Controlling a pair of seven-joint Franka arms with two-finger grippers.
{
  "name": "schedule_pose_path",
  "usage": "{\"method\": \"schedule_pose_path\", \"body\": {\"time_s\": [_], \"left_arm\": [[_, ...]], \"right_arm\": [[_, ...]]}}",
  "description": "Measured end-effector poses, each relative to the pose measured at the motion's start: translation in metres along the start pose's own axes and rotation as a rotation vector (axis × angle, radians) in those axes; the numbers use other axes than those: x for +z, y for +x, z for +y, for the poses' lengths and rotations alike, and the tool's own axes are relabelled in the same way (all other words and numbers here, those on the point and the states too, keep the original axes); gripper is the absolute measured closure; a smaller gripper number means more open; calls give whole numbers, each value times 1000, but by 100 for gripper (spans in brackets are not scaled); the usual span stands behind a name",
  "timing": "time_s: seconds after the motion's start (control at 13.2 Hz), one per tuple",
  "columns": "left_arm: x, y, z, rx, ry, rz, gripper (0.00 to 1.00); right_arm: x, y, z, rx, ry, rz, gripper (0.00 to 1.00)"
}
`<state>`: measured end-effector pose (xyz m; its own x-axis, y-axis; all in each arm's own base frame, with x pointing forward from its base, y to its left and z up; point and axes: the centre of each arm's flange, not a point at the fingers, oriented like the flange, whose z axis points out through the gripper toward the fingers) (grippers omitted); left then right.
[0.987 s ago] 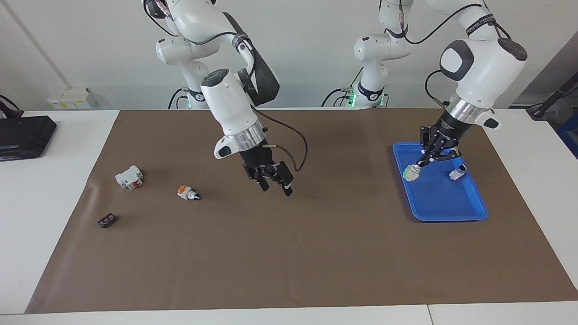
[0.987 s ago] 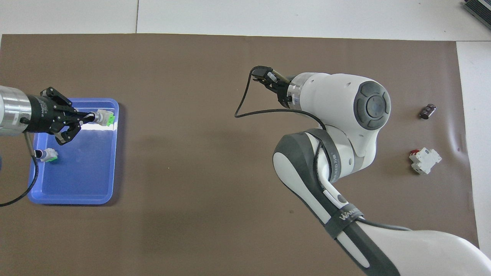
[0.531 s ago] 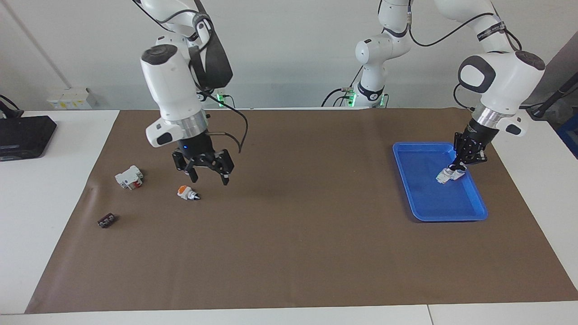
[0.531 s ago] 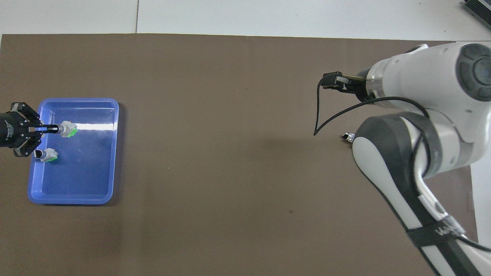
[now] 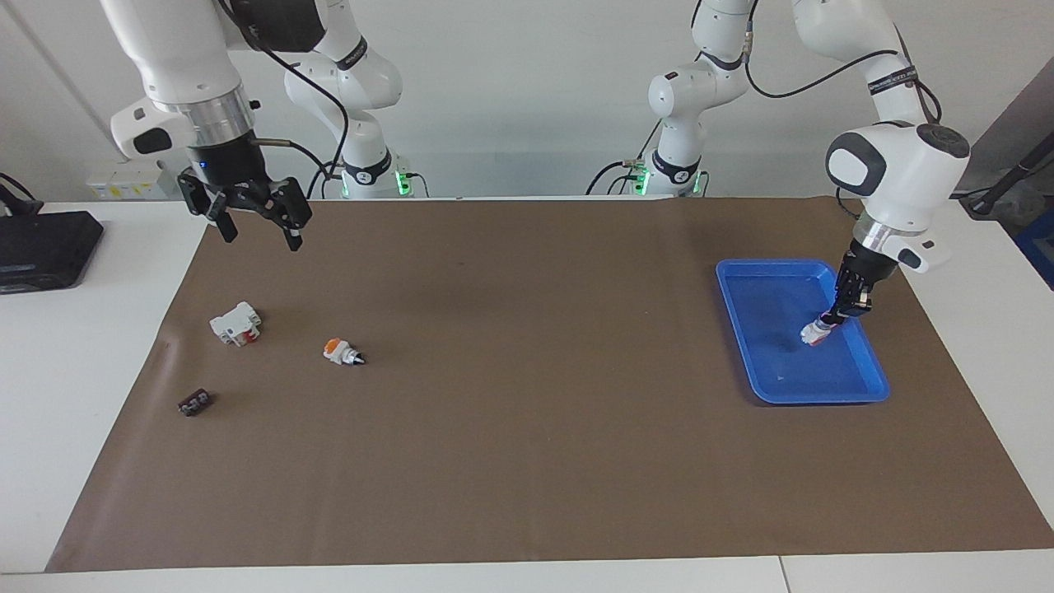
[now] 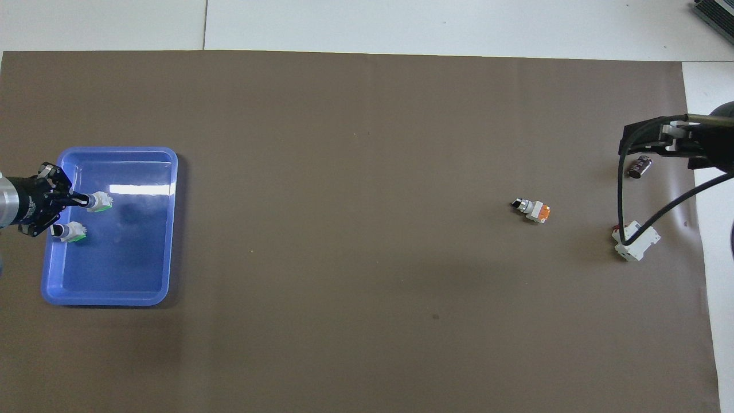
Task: Turn and place switch with both arms
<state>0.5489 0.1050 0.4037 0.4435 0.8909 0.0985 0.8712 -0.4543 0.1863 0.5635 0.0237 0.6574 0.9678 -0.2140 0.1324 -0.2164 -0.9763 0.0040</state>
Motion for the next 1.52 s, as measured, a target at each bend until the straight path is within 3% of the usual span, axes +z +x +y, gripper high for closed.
{"method": "schedule_pose_path", "body": {"time_s": [0.23, 0.61, 1.06, 1.52], "left_arm": [[13, -2, -4, 59, 25, -13, 89], [38, -4, -8, 108, 58, -49, 89], [35, -5, -8, 220, 114, -70, 89], [32, -6, -3, 280, 141, -74, 89]], "right_arm": [[-5, -1, 17, 7, -5, -41, 0], [23, 4, 61, -15, 0, -101, 0], [34, -21, 48, -49, 4, -142, 0], [23, -26, 50, -49, 12, -111, 0]]}}
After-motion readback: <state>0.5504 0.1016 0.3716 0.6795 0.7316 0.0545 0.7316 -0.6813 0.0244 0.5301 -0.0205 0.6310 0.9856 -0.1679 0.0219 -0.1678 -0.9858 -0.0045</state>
